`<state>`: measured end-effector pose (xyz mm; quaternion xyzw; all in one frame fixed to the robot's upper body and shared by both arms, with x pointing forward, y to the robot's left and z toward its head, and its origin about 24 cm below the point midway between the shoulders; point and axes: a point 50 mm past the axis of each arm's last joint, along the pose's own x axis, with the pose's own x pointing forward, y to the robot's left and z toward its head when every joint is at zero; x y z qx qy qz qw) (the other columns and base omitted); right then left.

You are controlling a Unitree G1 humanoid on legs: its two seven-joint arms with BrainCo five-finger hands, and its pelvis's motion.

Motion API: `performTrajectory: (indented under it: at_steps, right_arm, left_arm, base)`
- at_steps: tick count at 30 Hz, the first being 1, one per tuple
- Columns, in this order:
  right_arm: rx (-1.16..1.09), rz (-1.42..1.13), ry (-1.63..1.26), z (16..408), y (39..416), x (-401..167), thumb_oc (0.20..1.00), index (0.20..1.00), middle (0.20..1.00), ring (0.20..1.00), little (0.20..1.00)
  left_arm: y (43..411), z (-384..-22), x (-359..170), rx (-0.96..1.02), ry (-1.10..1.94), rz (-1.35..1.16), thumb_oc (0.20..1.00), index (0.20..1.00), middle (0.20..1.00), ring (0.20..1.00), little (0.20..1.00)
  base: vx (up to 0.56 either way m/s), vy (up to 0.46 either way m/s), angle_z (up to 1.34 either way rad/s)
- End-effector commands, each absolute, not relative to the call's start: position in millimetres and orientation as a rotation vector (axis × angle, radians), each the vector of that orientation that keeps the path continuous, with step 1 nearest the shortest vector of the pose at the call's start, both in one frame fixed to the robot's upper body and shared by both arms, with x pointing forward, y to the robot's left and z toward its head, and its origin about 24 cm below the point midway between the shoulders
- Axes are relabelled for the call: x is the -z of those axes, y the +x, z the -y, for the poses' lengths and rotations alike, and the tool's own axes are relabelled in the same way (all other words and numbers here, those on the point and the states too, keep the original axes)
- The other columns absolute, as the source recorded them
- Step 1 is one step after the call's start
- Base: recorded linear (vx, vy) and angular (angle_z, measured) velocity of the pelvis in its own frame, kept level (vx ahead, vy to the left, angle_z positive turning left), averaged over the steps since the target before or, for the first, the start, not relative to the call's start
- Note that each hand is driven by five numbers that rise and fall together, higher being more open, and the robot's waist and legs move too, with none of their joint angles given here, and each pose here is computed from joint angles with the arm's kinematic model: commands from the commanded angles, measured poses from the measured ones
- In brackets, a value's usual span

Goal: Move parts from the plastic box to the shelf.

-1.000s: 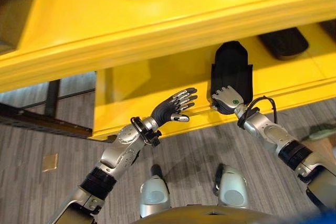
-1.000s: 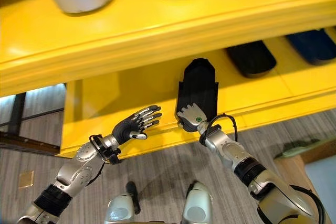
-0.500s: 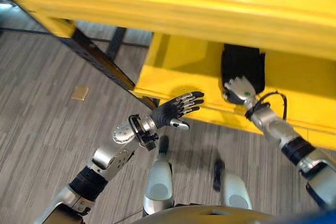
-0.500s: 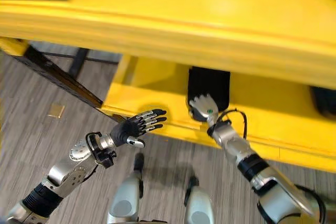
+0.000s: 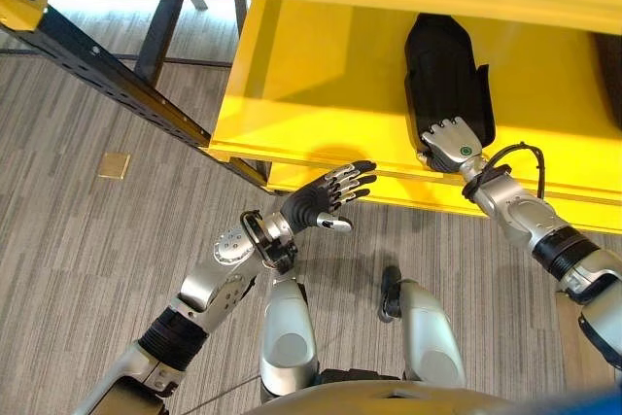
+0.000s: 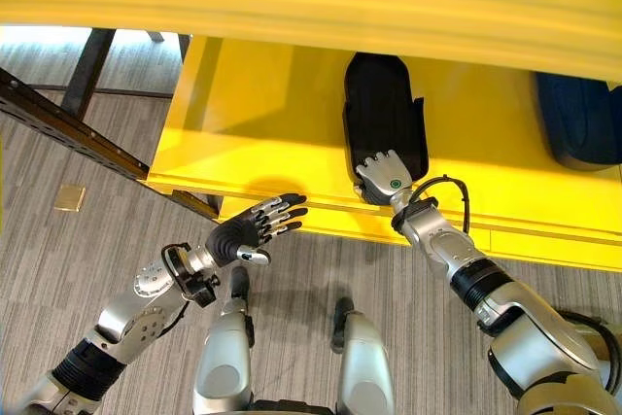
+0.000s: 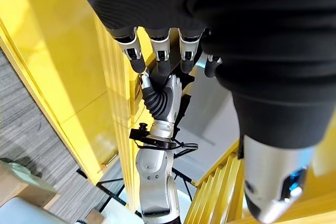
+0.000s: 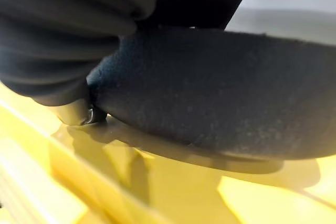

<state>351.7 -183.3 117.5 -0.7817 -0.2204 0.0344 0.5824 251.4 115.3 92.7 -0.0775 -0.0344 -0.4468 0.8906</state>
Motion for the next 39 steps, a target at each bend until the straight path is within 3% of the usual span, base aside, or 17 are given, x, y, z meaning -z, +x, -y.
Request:
performTrajectory:
  at_steps: [1, 32, 39]
  right_arm:
    - [0.018, 0.516, -1.877, 199.0, 363.0, -145.7, 0.2, 0.2, 0.2, 0.2, 0.2]
    - [0.219, 0.539, -1.997, 207.1, 390.8, -218.3, 0.2, 0.2, 0.2, 0.2, 0.2]
    - [0.263, 0.454, -2.043, 224.9, 390.9, -223.6, 0.2, 0.2, 0.2, 0.2, 0.2]
  left_arm:
    - [255.0, -109.1, -121.5, 0.957, -0.158, 0.231, 1.0, 1.0, 1.0, 1.0, 1.0]
    - [265.3, -104.6, -144.8, 0.993, -0.142, 0.273, 1.0, 1.0, 1.0, 1.0, 1.0]
    - [264.1, -106.9, -143.6, 1.005, -0.137, 0.26, 1.0, 1.0, 1.0, 1.0, 1.0]
  base:
    - [-0.08, 0.003, -0.05]
    - [-0.03, -0.003, 0.0]
    - [0.01, -0.019, 0.01]
